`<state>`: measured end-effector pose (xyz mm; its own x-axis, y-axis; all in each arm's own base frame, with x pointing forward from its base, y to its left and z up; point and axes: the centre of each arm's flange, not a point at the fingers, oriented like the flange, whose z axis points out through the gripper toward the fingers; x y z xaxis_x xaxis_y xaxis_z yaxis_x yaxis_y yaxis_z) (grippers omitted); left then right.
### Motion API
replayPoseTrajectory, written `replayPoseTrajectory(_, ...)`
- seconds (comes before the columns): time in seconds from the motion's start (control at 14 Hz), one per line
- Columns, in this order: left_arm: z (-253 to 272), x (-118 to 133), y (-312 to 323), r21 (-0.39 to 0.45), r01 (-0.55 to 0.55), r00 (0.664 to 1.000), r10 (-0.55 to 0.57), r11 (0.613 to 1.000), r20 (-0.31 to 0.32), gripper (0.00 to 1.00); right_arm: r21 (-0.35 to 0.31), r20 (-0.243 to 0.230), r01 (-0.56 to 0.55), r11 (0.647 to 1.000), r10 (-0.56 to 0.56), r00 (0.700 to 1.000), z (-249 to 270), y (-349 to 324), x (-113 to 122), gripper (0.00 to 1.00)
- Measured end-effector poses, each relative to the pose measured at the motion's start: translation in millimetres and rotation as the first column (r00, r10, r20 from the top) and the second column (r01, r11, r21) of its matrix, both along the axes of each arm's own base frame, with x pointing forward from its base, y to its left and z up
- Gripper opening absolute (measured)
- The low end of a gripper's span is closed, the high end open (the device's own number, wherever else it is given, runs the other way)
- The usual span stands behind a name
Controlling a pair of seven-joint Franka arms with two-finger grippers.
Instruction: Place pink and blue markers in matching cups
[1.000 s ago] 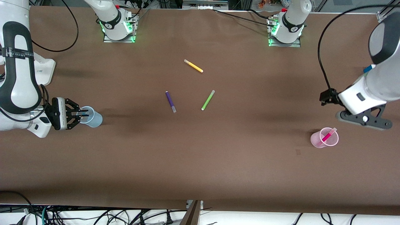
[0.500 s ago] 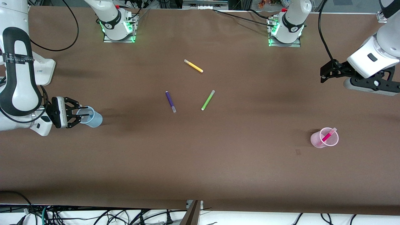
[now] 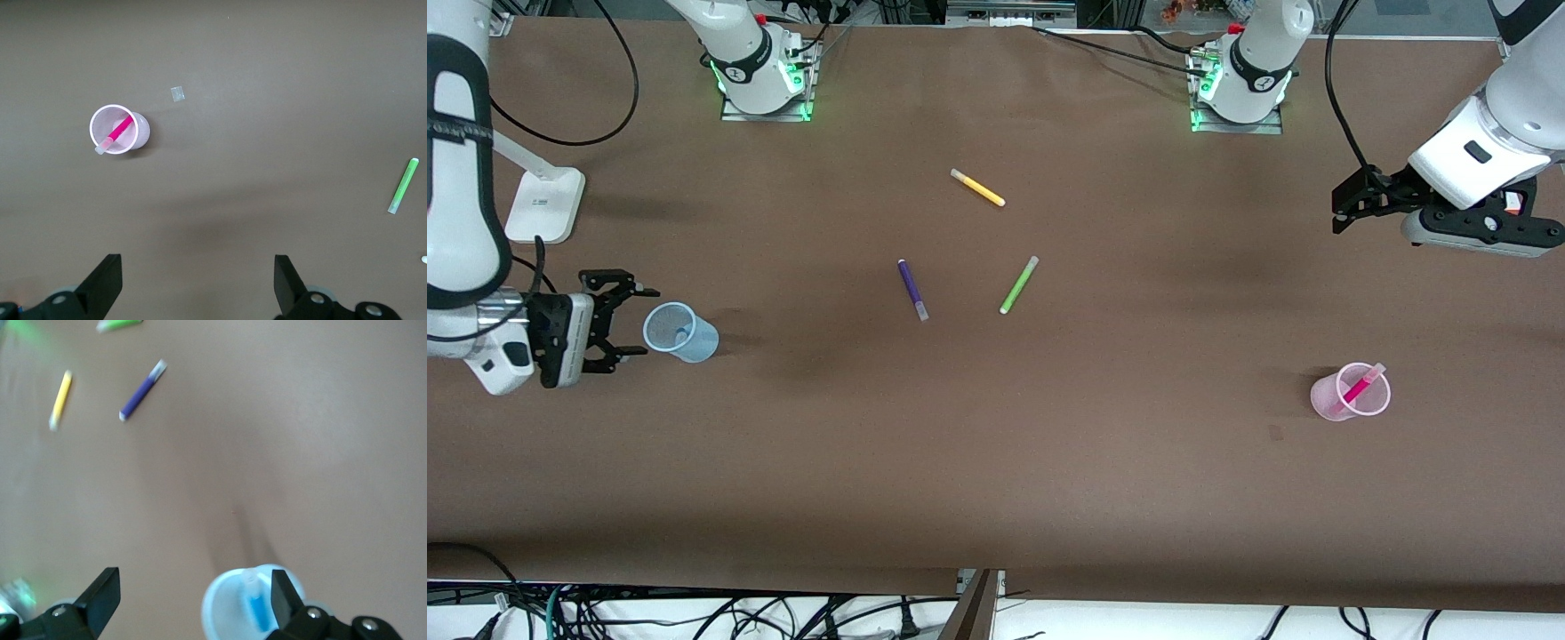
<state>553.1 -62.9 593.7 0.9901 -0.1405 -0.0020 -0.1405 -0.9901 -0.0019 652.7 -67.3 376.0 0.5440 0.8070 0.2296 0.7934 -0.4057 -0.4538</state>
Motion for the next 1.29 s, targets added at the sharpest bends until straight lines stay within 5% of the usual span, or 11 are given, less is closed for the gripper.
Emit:
replayPoseTrajectory(0.29, -8.9, -9.1, 2.6, 0.001, -0.006, 0.999, 0.006, 1.000, 0.038, 1.00, -0.185, -0.117, 0.263, 0.947, -0.287, 0.951, 58.2, 7.5, -3.5, 1.00)
replayPoseTrajectory(0.5, -9.0, -18.2, 2.8, -0.013, -0.012, 0.999, 0.012, 1.000, 0.046, 1.00, -0.391, -0.081, 0.401, 0.828, -0.465, 0.881, 97.2, 28.7, -10.0, 1.00)
replayPoseTrajectory(0.71, -7.7, -18.4, 6.0, -0.014, -0.018, 0.999, 0.019, 1.000, 0.050, 1.00, -0.542, 0.011, 0.506, 0.671, -0.597, 0.802, 138.4, 59.0, -28.9, 1.00)
replayPoseTrajectory(0.93, -7.6, -18.3, 6.8, -0.014, -0.019, 0.999, 0.020, 1.000, 0.051, 1.00, -0.593, 0.075, 0.598, 0.540, -0.702, 0.708, 172.3, 84.3, -62.1, 1.00)
replayPoseTrajectory(1.29, -5.3, -17.7, 6.8, -0.015, -0.019, 0.998, 0.020, 1.000, 0.059, 1.00, -0.577, 0.150, 0.658, 0.484, -0.729, 0.668, 223.6, 78.2, -105.1, 1.00)
